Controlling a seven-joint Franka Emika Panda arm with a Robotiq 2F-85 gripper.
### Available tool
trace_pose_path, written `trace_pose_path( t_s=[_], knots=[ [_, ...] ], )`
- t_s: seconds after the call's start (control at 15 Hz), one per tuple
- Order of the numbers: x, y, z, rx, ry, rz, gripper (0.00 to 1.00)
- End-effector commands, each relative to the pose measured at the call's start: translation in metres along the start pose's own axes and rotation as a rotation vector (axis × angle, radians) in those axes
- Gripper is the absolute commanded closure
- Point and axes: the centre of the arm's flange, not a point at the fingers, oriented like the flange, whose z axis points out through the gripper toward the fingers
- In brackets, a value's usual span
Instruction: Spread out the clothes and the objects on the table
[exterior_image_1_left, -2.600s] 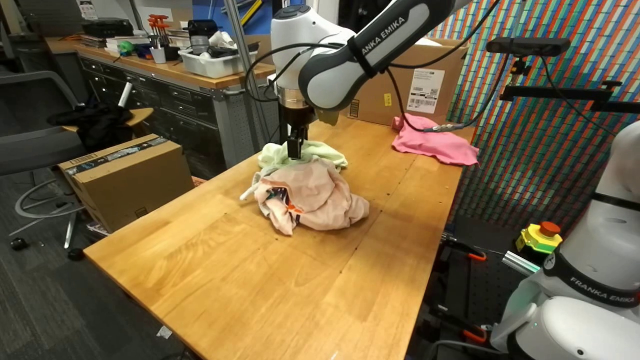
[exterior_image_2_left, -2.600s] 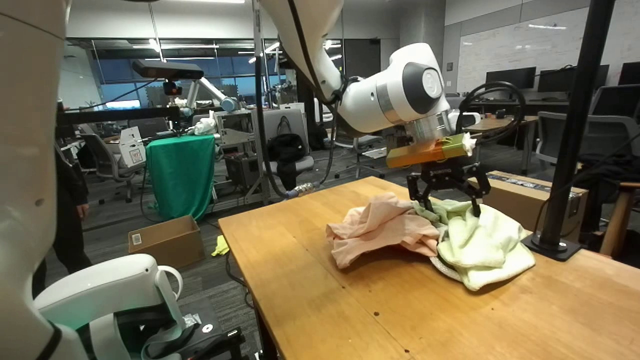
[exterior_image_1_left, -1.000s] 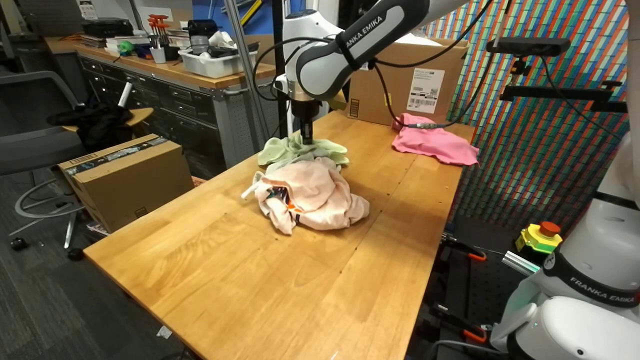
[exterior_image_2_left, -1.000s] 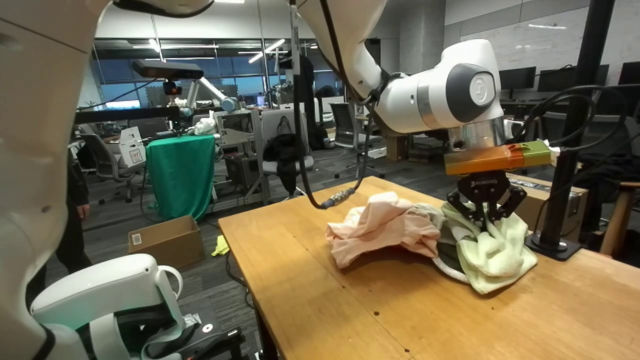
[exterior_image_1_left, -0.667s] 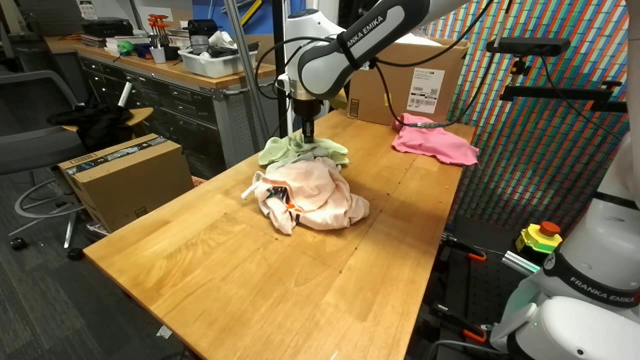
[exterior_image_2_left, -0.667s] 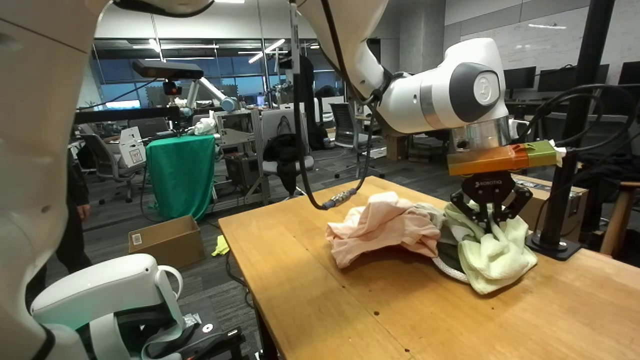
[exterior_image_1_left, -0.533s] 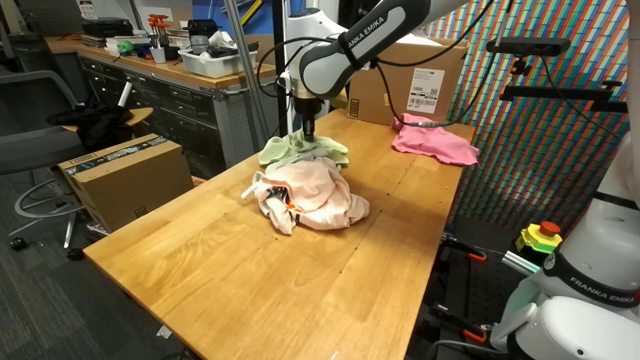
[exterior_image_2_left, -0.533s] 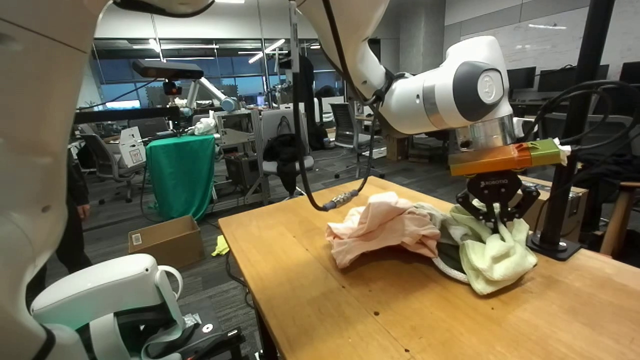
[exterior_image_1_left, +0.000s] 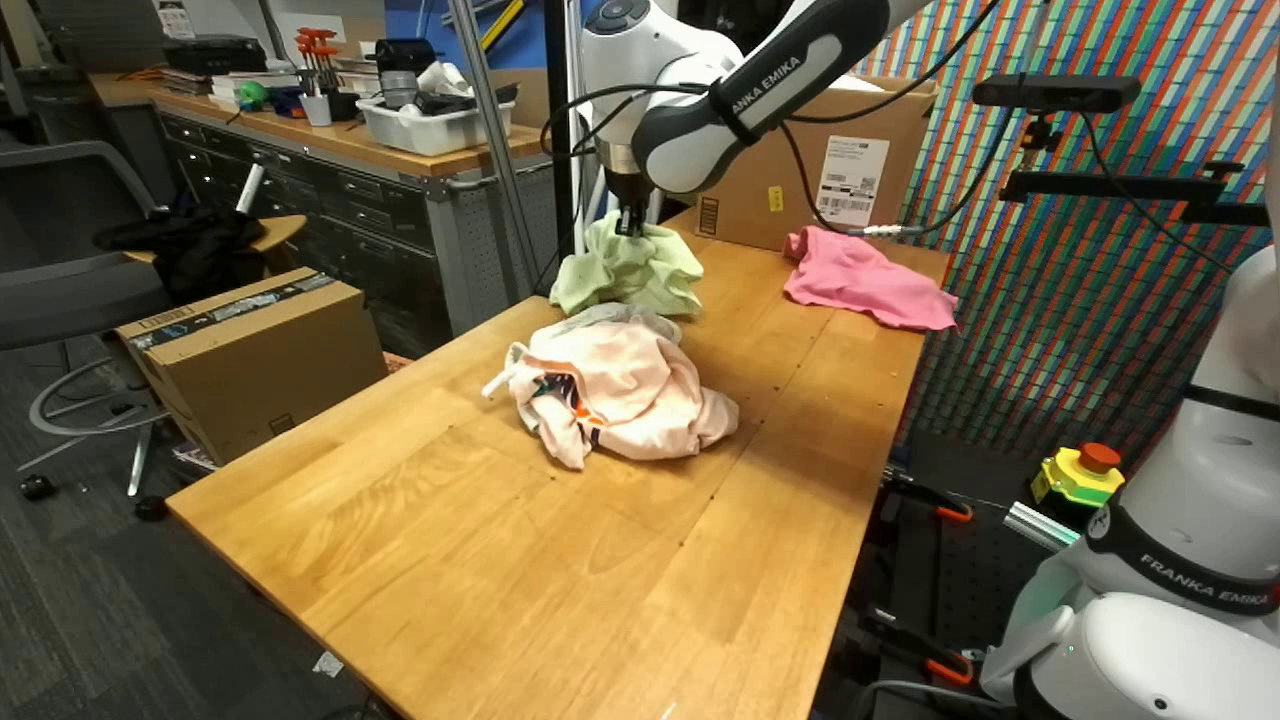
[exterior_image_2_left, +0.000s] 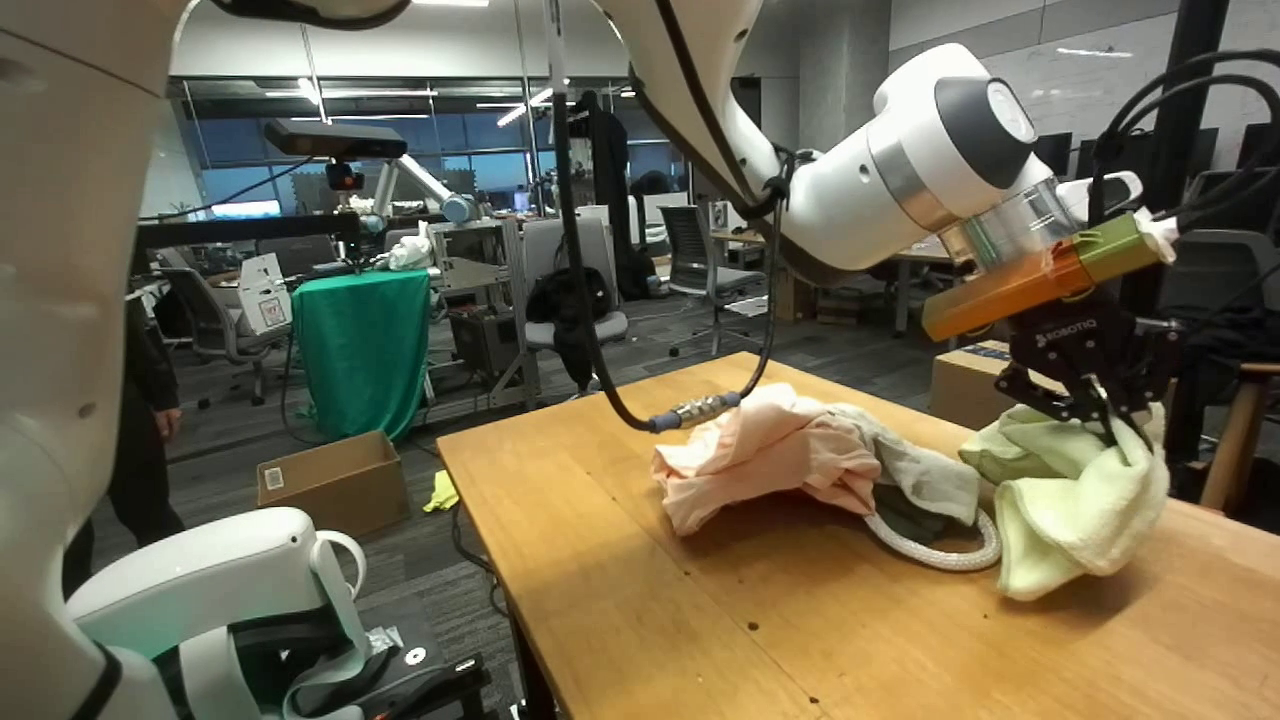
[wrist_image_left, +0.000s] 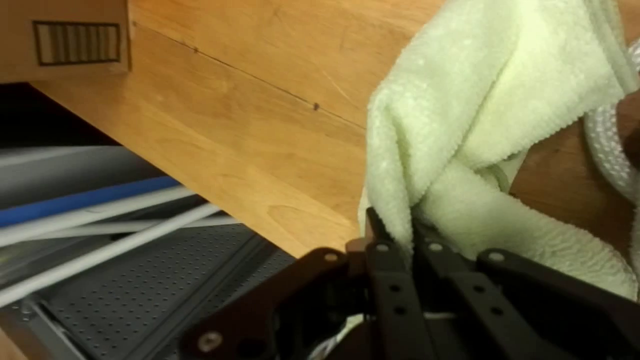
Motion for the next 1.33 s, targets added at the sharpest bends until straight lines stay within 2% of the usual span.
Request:
trace_pose_path(
  t_s=[0.0, 0.27, 0.67, 1.0, 1.27],
  knots=[
    [-0.014, 0.011, -0.013, -0.144, -0.006, 0.143, 0.94],
    [-0.026, 0.041, -0.01, -0.264, -0.033, 0.321, 0.94],
    [-0.052, 0.088, -0.007, -0.402, -0.135, 0.604, 0.94],
    [-0.061, 0.11, 0.0, -0.513, -0.221, 0.834, 0.94],
    [-0.06, 0.116, 0.006, -0.552, -0.234, 0.95, 0.95]
  ],
)
